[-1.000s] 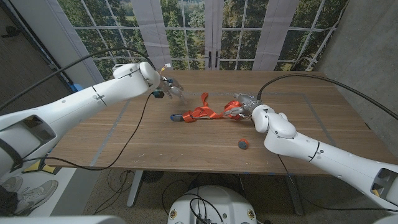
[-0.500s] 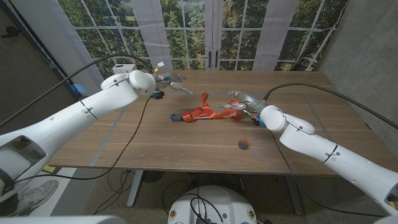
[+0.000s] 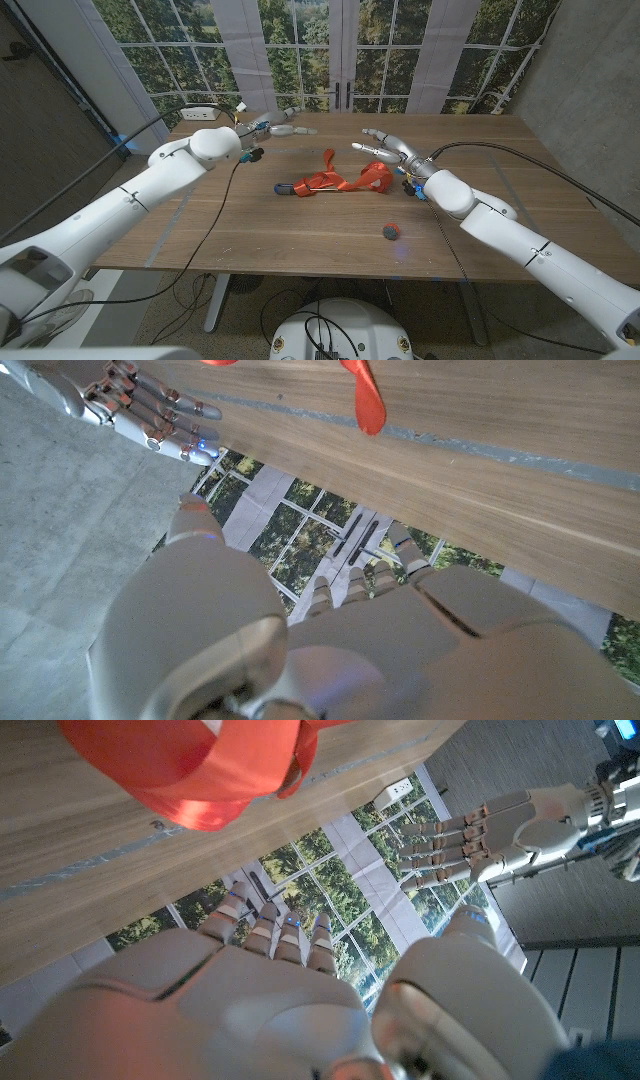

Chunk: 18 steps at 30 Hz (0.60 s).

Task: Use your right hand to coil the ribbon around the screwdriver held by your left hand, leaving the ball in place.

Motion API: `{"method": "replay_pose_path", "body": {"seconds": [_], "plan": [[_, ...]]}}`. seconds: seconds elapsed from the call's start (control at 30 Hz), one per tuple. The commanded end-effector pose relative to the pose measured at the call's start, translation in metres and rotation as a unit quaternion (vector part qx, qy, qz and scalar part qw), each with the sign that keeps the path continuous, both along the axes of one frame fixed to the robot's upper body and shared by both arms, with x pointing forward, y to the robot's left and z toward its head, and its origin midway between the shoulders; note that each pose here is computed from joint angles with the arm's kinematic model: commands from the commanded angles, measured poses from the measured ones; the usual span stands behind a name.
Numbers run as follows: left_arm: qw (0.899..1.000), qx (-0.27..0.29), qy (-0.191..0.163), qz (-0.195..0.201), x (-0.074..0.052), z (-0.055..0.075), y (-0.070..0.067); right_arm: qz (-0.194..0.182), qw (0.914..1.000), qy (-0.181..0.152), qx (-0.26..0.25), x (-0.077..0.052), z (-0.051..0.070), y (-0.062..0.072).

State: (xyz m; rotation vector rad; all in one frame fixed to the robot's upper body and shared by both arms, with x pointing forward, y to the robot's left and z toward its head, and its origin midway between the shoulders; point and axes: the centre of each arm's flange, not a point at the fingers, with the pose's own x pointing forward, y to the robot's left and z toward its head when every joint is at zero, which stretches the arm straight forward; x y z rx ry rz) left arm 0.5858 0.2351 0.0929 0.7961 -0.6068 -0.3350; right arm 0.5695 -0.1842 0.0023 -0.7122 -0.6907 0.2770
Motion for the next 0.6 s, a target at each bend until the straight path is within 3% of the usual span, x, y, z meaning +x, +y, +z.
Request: {"method": "replay_pose_path", "body": {"seconds": [0.03, 0.4, 0.6], "plan": [[0.989, -0.109, -0.067, -0.071, -0.012, -0.013, 0.019, 0.054, 0.9926, -0.019, 0.107, 0.0, 0.006, -0.017], [0.972, -0.193, -0.044, -0.123, -0.003, -0.036, 0.031, 0.088, 0.977, -0.034, 0.191, 0.003, 0.006, -0.023], [0.965, -0.21, -0.041, -0.148, -0.003, -0.047, 0.037, 0.069, 0.9736, -0.057, 0.21, 0.0, 0.009, -0.025]]}}
